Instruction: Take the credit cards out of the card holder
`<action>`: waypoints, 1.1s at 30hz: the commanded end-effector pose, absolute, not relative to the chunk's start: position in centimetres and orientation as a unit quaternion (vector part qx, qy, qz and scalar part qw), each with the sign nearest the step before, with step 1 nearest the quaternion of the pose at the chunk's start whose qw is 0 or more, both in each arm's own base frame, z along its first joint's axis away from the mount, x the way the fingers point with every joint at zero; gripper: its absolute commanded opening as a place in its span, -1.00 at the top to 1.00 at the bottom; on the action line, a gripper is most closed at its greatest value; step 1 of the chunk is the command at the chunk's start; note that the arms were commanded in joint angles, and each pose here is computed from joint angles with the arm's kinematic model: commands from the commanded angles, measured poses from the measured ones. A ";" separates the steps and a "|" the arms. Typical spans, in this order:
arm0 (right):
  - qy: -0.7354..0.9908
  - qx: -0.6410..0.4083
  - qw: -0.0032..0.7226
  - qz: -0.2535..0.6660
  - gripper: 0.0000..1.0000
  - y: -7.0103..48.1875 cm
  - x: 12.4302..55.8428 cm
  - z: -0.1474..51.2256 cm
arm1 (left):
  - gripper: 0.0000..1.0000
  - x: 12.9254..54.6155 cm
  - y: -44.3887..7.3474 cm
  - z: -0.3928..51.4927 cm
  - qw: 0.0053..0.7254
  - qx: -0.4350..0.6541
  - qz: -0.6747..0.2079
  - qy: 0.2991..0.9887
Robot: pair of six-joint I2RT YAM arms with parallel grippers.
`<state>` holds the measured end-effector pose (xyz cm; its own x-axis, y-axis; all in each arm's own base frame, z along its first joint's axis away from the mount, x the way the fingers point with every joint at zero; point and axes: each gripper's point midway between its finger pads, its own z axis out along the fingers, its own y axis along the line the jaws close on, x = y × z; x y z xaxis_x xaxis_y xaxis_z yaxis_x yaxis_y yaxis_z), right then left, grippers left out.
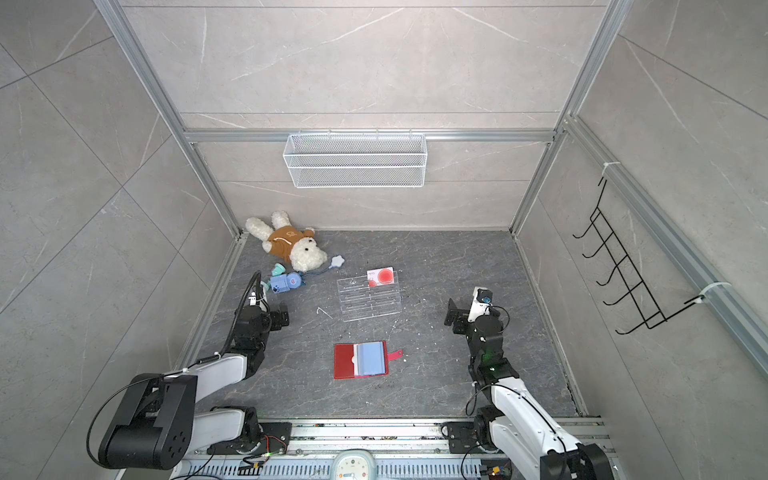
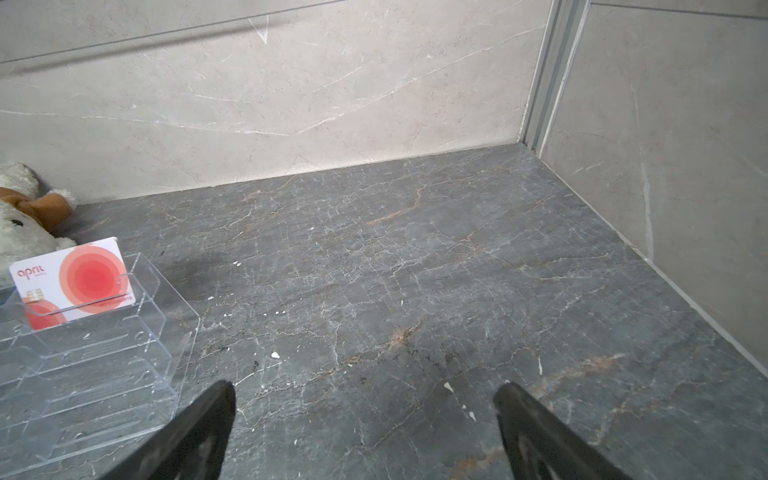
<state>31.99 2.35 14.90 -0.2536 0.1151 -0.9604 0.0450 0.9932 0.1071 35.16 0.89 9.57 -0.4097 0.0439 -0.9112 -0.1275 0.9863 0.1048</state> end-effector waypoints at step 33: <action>0.737 0.085 0.670 -0.030 -1.00 -1.1 33.1 14.1 | -0.99 38.1 0.7 8.9 0.569 0.009 0.023 0.822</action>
